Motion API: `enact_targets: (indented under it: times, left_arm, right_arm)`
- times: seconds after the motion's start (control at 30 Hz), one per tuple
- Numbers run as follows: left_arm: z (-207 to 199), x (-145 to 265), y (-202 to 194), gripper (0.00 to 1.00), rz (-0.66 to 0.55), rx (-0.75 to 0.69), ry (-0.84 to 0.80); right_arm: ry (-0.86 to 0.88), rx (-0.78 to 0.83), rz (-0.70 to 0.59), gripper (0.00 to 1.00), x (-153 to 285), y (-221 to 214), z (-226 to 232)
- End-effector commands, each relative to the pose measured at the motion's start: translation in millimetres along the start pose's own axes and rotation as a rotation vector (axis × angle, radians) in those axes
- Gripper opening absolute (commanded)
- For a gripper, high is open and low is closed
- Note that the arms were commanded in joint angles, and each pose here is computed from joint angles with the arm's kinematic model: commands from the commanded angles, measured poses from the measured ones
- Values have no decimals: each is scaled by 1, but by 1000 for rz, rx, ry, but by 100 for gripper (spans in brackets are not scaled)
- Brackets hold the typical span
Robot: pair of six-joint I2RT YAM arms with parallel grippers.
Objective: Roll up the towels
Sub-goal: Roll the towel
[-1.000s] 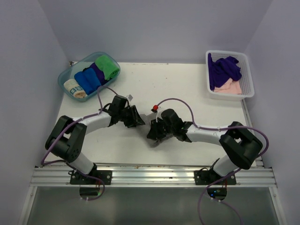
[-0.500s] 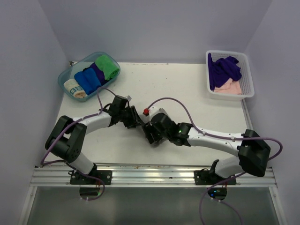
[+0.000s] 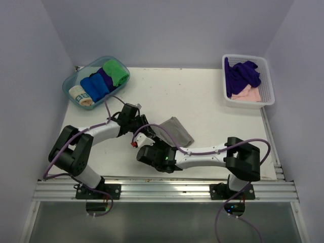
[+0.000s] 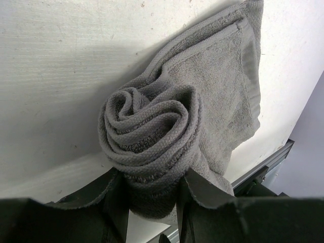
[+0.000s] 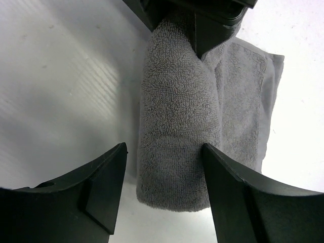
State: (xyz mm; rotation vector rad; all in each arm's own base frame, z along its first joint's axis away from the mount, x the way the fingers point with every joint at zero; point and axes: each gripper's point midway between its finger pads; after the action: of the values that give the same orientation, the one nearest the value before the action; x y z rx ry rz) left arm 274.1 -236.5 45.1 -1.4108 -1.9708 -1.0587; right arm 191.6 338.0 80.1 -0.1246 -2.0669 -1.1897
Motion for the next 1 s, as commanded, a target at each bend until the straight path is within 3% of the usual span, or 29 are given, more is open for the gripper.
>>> enact_targets:
  times: [0.0, 0.3, 0.37, 0.4, 0.53, 0.73, 0.97]
  left_arm:
    - [7, 4, -1, 33, 2, 6, 57]
    - [6, 7, -1, 35, 4, 2, 60]
    - [6, 9, 1, 37, -2, -1, 63]
    - [6, 10, 1, 39, -4, 0, 64]
    - [2, 18, 7, 53, -26, -7, 63]
    - [-3, 41, 32, 71, -101, -15, 59]
    - [-4, 61, 51, 73, -163, -20, 70]
  right_arm:
    - [-107, 30, -35, 64, -4, 10, -14]
    - [-191, 11, 27, 55, -31, -29, -21]
    - [-188, -36, 42, 41, -36, -32, -25]
    - [-169, -51, 52, 24, -36, -35, -25]
    - [-79, -137, 34, 0, -32, -27, -20]
    - [125, -294, 21, 0, -24, -14, -5]
    - [312, -537, 47, 0, -18, 0, -3]
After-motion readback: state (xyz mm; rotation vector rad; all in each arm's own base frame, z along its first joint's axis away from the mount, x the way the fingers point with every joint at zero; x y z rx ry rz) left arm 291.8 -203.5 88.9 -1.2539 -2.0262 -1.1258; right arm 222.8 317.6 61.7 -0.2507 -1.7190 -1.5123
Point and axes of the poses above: each gripper's point midway between its finger pads, its own x axis back along the fingers, its own z axis along the line the jaws close on, y = z × x, and after that the axes turned 12 degrees about -x, right-handed
